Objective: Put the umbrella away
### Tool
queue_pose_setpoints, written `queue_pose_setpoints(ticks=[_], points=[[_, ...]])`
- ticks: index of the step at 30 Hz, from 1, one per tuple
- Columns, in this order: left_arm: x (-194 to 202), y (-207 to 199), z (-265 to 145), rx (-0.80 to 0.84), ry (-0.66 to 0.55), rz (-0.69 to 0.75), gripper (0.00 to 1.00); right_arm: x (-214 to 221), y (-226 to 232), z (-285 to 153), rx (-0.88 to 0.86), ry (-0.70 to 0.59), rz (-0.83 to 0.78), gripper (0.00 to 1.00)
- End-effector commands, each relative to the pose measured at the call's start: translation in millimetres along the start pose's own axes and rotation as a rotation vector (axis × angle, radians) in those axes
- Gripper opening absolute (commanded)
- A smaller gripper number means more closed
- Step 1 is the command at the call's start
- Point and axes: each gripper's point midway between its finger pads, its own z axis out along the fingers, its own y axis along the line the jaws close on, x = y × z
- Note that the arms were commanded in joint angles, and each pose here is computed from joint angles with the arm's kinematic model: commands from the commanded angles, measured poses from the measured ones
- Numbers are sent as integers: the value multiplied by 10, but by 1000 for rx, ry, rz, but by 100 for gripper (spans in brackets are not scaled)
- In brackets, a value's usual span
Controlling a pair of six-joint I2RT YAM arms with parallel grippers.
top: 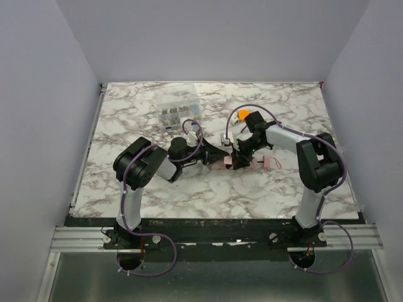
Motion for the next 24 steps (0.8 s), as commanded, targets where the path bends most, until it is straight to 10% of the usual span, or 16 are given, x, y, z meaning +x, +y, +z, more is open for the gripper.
queue_pose_setpoints(ticks=[1,24], points=[[201,-21,-140,41,109,126,0,622,806,213,-274,179,360,0],[85,648,-304,-258,188,361,0,596,672,234,-403,171,581,0]])
